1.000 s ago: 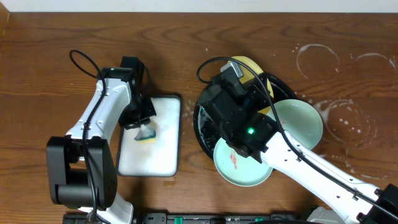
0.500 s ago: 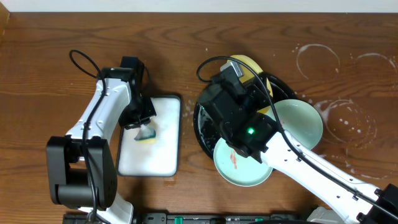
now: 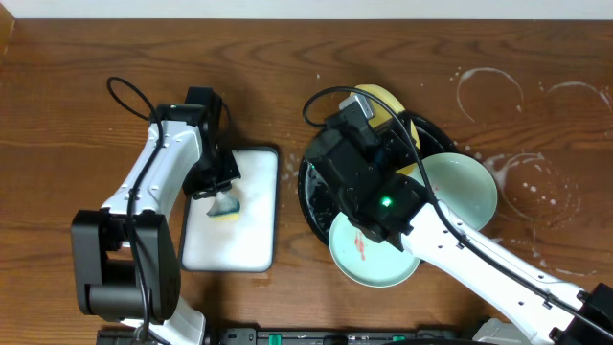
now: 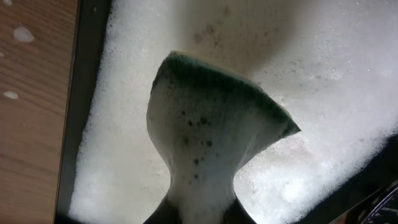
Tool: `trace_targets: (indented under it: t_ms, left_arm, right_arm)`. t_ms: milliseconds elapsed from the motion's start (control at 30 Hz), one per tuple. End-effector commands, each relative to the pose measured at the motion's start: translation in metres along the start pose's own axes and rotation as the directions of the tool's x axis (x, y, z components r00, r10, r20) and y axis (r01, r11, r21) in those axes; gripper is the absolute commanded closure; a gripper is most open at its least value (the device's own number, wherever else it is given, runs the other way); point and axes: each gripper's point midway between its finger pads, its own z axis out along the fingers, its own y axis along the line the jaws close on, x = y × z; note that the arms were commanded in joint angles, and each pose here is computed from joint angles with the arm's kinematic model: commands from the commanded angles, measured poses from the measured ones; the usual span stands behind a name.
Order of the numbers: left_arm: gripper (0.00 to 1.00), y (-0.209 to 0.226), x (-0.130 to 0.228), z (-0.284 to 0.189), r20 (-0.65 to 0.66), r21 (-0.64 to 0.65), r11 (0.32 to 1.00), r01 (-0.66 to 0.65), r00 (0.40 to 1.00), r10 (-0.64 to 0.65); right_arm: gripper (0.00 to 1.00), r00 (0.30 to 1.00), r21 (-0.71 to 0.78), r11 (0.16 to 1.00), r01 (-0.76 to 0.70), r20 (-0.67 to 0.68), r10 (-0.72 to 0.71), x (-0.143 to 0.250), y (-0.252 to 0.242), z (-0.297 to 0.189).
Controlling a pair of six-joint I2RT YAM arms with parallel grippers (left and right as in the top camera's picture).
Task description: Clean dirty plates on tray and stack at the side
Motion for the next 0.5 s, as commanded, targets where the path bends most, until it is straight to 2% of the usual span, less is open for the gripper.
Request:
trace_targets:
  t_ms: [0, 133, 233, 333, 467]
  left_arm:
    - [0.92, 0.001, 0.001, -0.001, -0.005, 0.005, 1.000, -0.004, 1.000, 0.004]
    - [0.92, 0.001, 0.001, -0.001, -0.005, 0.005, 1.000, -0.004, 1.000, 0.004]
    - [0.92, 0.001, 0.002, -0.001, -0.009, 0.003, 1.000, -0.004, 1.000, 0.004]
    - [0.92, 0.001, 0.002, -0.001, -0.009, 0.003, 1.000, -0.004, 1.000, 0.004]
    - [0.92, 0.001, 0.002, -0.001, -0.009, 0.003, 1.000, -0.004, 1.000, 0.004]
  right_arm:
    - [0.99, 1.000, 0.036, 0.999, -0.030, 0.009, 0.030, -0.004, -0.016, -0.005]
    - [0.99, 0.998, -0.035, 0.998, -0.061, 0.008, 0.061, -0.004, -0.005, 0.004]
    - [0.99, 0.994, -0.009, 0.994, -0.111, -0.009, 0.111, 0.000, -0.011, 0.005]
    - [0.99, 0.992, -0.109, 0.986, -0.127, -0.014, 0.127, 0.001, 0.004, 0.010]
    - [0.99, 0.969, -0.115, 0.963, -0.245, -0.072, 0.238, 0.014, 0.001, 0.016]
